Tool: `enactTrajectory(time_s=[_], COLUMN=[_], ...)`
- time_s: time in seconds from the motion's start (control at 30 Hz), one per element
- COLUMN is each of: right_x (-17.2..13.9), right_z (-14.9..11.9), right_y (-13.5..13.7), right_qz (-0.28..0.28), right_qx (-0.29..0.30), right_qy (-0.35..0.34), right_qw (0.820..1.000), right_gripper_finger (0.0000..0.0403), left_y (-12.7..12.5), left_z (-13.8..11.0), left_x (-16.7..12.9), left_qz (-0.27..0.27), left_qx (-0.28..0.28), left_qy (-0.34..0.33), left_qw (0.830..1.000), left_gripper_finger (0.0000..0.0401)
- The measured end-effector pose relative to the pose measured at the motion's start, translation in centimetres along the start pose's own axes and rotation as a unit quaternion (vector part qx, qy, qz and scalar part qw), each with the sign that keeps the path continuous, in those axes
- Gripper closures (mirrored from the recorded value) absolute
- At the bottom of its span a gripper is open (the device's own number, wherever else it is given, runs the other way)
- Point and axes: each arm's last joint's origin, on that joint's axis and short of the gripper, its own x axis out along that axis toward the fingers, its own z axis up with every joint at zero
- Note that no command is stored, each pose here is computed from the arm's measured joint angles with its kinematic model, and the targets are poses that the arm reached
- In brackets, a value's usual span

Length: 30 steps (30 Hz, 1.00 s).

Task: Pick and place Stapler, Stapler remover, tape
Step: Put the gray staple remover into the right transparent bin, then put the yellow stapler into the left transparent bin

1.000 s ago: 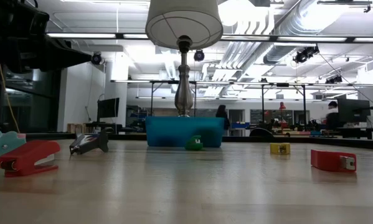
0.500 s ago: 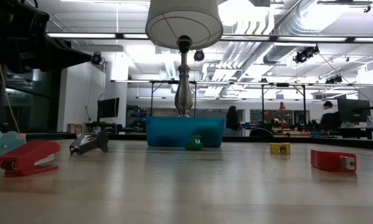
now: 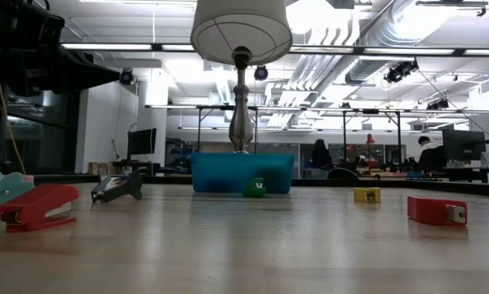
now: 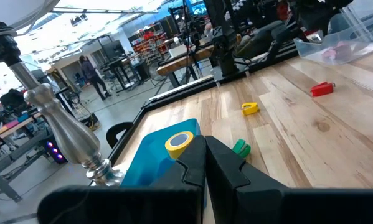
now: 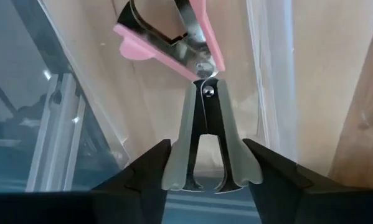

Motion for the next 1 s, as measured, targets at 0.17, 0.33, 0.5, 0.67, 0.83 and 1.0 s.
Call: enactTrajectory(time_s=[0.17, 0.33, 0.5, 0.67, 0.83, 1.0], right_x=[0.0, 0.0, 0.0, -0.2, -1.0, -2.5], right_z=[-0.1, -0.2, -0.2, -0.5, -0.8, -0.9], right_y=[0.0, 0.0, 0.1, 0.2, 0.2, -0.5], right_qz=[0.006, 0.01, 0.013, 0.035, 0.057, 0.065], right_qx=[0.014, 0.035, 0.039, -0.01, -0.065, -0.11], right_qy=[0.017, 0.026, 0.034, 0.068, 0.068, 0.05], right_qw=[1.0, 0.999, 0.999, 0.997, 0.994, 0.991], right_gripper_finger=[0.019, 0.0167, 0.0141, 0.0122, 0.0122, 0.0127], left_y=[0.0, 0.0, 0.0, 0.0, 0.0, 0.0], left_z=[0.0, 0.0, 0.0, 0.0, 0.0, 0.0], left_x=[0.0, 0.0, 0.0, 0.0, 0.0, 0.0], left_qz=[0.0, 0.0, 0.0, 0.0, 0.0, 0.0], left_qx=[0.0, 0.0, 0.0, 0.0, 0.0, 0.0], left_qy=[0.0, 0.0, 0.0, 0.0, 0.0, 0.0], left_qw=[1.0, 1.0, 1.0, 1.0, 1.0, 1.0], left_gripper_finger=[0.04, 0.04, 0.04, 0.04, 0.04, 0.04])
